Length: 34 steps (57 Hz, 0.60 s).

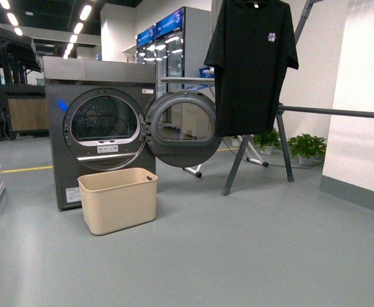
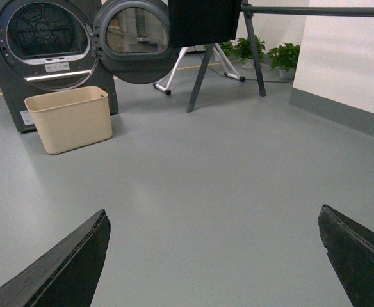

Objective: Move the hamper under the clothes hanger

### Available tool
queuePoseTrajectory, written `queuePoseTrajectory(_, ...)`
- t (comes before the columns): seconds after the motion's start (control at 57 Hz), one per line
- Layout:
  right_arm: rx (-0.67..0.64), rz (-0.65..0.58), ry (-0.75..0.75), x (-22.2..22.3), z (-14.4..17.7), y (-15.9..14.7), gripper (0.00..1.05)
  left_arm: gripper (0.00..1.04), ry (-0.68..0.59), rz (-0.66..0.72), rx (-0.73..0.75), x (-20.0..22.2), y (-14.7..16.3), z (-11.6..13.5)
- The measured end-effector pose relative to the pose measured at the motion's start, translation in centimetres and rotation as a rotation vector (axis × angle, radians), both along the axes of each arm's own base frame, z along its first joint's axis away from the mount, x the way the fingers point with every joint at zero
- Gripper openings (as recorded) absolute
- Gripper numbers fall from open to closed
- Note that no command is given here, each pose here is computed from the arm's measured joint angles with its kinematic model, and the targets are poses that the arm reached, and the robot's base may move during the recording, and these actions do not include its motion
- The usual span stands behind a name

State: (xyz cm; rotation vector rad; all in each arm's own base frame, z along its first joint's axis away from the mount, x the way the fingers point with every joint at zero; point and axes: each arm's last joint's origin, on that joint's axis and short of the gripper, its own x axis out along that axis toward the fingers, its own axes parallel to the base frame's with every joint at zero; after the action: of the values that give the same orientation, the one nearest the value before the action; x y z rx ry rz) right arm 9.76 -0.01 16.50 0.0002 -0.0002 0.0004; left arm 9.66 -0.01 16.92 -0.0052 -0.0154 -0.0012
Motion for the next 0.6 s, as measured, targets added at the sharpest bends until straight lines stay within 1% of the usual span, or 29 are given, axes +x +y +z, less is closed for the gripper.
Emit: queuePoseTrajectory(0.596, 0.000, 0.000, 0.000, 0.00, 0.00, 0.00, 0.97, 0.98, 0.000, 0.000, 0.000, 0.00, 0.00, 0.00)
